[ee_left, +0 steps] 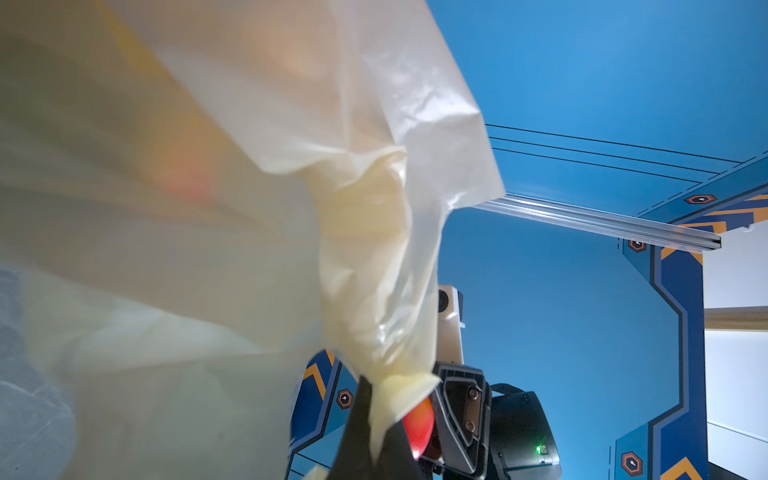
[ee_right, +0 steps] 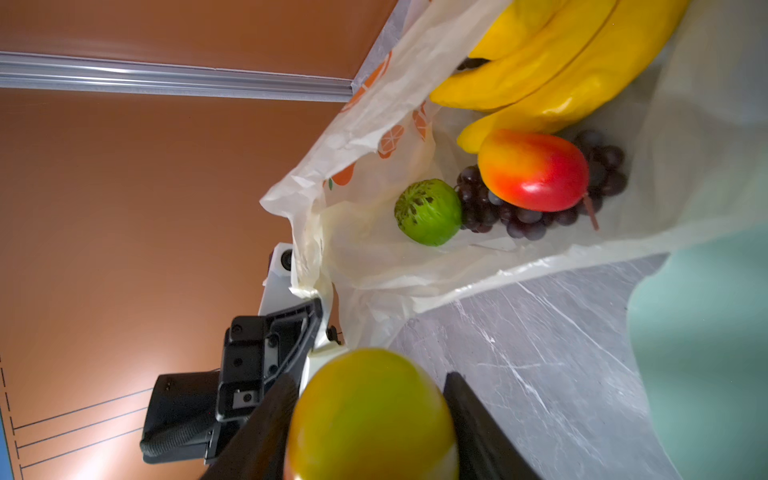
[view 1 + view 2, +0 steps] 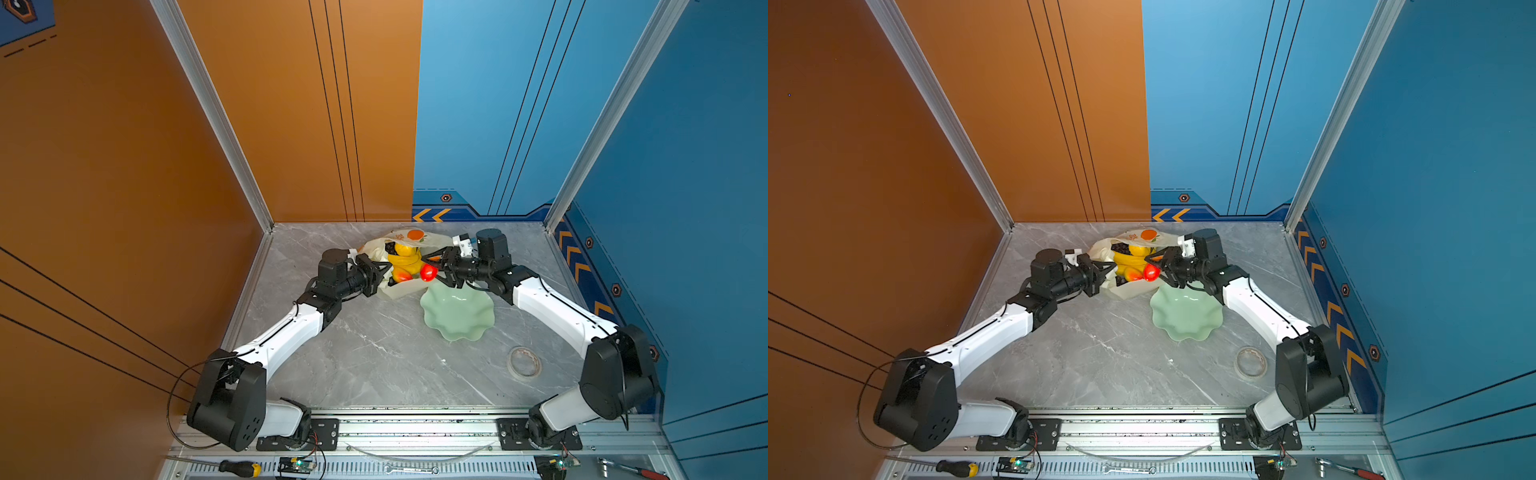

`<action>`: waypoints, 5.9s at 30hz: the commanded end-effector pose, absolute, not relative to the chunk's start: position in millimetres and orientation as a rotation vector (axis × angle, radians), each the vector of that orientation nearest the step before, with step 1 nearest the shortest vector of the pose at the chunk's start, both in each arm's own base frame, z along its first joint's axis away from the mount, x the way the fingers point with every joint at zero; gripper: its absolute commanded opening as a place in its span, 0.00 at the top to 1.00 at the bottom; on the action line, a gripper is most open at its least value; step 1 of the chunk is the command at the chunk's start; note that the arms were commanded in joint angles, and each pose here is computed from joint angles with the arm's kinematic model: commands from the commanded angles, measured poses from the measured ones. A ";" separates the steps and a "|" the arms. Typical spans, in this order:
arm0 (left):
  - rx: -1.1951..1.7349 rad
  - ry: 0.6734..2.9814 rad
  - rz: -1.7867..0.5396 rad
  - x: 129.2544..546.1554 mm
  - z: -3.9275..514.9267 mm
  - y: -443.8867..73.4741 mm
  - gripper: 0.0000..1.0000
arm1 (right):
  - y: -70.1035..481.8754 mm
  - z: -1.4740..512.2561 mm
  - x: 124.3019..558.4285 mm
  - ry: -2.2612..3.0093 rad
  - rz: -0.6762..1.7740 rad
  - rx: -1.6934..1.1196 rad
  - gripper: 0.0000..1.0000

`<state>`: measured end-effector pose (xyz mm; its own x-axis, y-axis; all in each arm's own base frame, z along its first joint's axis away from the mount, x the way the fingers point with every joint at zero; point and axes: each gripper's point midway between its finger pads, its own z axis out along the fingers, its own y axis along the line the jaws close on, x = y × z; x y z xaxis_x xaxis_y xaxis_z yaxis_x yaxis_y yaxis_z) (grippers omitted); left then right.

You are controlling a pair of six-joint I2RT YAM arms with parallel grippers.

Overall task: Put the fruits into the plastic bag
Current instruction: 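Lift the mango with the right gripper and carry it to the bag, then lower the mango into the bag mouth held by the left gripper and release, then raise the right gripper out of the bag and move it to the bag's far edge, then grasp the bag's far edge with the right gripper and lift the bag upright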

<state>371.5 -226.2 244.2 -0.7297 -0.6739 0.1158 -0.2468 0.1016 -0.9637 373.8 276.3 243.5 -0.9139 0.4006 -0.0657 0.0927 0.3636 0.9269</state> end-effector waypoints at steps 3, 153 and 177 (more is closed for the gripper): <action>-0.863 2.011 -1.678 372.1 254.5 -223.1 1.00 | 300.1 251.4 397.9 2.312 1.611 0.407 0.46; -0.911 2.153 -1.489 356.7 240.8 -184.5 1.00 | 138.7 192.3 437.5 2.691 0.041 -0.242 0.00; -0.922 2.013 -1.550 385.7 278.7 -158.0 1.00 | 159.9 227.2 470.5 2.597 0.192 -0.125 1.00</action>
